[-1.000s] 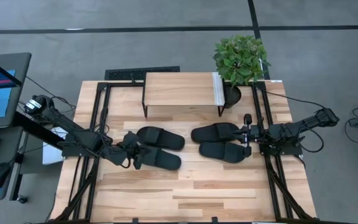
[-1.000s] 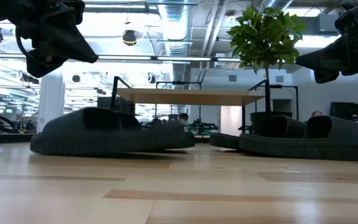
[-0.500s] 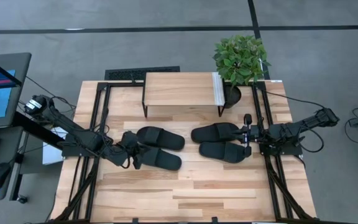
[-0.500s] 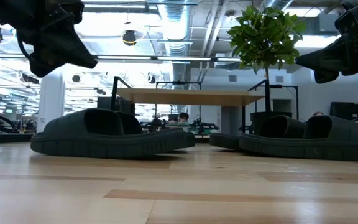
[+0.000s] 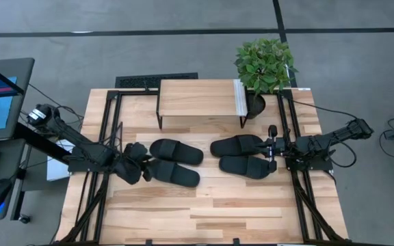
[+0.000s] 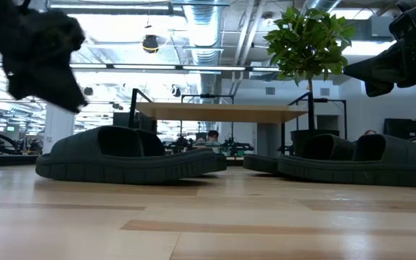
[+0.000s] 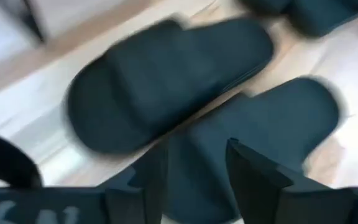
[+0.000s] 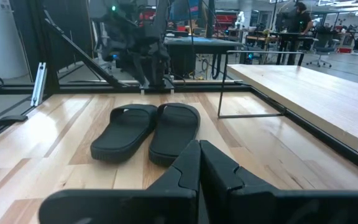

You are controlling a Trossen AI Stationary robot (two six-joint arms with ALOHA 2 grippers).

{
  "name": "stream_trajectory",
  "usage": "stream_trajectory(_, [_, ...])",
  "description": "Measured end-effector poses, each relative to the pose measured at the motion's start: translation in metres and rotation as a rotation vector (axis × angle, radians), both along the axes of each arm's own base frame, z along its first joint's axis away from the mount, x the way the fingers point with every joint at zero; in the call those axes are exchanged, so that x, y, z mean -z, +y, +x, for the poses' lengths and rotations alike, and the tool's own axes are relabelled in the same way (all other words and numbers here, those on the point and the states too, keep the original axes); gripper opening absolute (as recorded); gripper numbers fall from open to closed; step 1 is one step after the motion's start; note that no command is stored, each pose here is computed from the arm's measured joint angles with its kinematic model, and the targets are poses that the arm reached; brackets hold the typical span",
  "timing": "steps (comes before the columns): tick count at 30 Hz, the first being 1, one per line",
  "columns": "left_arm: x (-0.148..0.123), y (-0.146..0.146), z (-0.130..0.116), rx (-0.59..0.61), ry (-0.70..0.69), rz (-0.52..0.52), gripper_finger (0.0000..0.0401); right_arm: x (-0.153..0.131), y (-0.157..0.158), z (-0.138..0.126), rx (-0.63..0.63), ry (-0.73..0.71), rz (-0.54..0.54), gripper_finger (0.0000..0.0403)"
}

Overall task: Pick and place slides into the shelf
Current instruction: Put the bottom left black slide on the shelf

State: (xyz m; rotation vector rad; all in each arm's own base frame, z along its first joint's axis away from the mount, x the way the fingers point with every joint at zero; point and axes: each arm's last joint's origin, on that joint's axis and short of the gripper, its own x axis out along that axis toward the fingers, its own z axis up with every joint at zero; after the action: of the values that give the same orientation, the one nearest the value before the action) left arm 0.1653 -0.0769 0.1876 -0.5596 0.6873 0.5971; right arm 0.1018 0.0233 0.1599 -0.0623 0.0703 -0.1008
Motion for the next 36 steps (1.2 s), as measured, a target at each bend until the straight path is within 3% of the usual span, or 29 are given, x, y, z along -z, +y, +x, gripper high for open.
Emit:
stream_trajectory(7, [0.028,-0.001,-0.018,-0.077,0.074,-0.143,0.0175,0.0,0.0,0.0,0.0,0.0,0.0,0.0])
stream_trajectory(14, [0.038,-0.004,-0.014,-0.073,-0.045,-0.236,0.0175,0.0,0.0,0.0,0.0,0.0,0.0,0.0])
stream_trajectory(36, [0.046,0.006,-0.015,-0.126,-0.034,-0.229,0.0176,0.0,0.0,0.0,0.0,0.0,0.0,0.0])
